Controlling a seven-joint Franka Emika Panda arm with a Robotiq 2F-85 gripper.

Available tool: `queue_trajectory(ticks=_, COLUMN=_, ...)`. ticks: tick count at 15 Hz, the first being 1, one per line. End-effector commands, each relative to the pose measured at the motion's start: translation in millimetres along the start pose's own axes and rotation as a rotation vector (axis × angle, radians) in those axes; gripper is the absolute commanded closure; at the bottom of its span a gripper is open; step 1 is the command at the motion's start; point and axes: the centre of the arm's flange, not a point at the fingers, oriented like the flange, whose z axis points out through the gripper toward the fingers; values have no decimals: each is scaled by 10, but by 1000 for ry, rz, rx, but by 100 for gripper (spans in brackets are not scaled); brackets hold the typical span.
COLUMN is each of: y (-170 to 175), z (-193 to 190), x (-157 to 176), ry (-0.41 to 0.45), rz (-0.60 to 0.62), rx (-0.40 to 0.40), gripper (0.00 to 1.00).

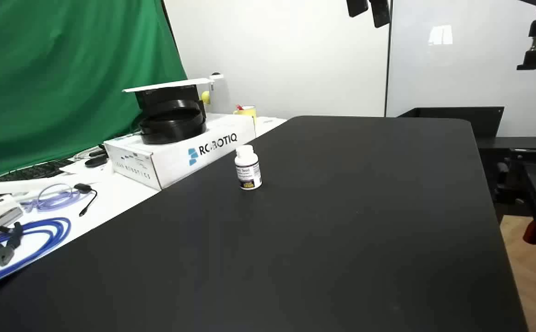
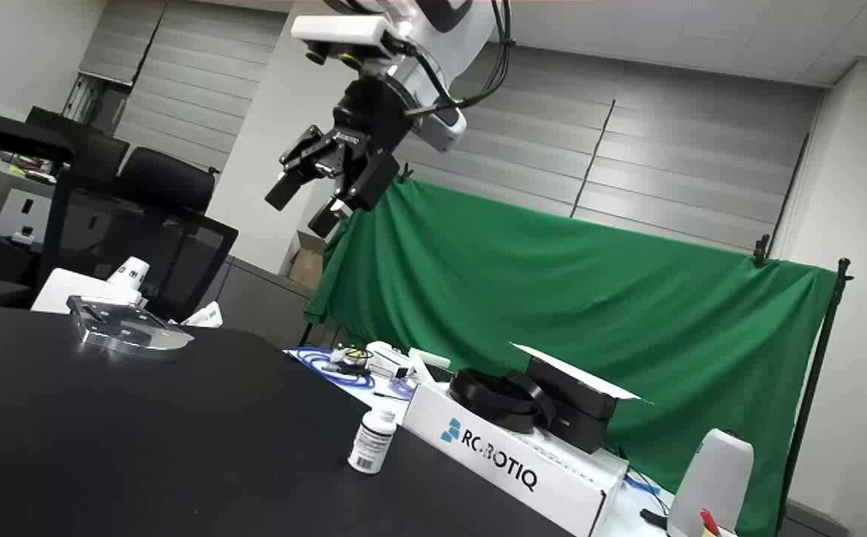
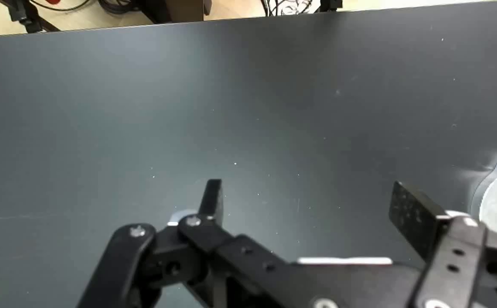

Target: Move the bottle backward

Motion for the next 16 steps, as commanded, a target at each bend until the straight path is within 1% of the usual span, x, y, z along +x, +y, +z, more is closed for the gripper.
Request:
queue_trajectory(ticks=1, y=0, z=0, x=2, ry=1, rz=0, rx=0, gripper=0)
queue_trajectory(ticks=10, y=0, z=-1, x=3, ry=2, rz=0, rx=0, gripper=0)
queue_trajectory(ticks=11, y=25, z=-16, x=55, ry=10, rz=-60, rx=8, gripper=0)
queue_trajectory(ticks=12, y=51, z=-40, x=187, ry=28, rz=-95, rx=-30, gripper=0)
queue_trajectory(ticks=13, y=75, z=-76, x=325, ry=37, rz=-121, rx=-50, gripper=0)
queue_trajectory(ticks=16, y=100, z=-184, x=881, ry=58, rz=-220, rx=-95, gripper=0)
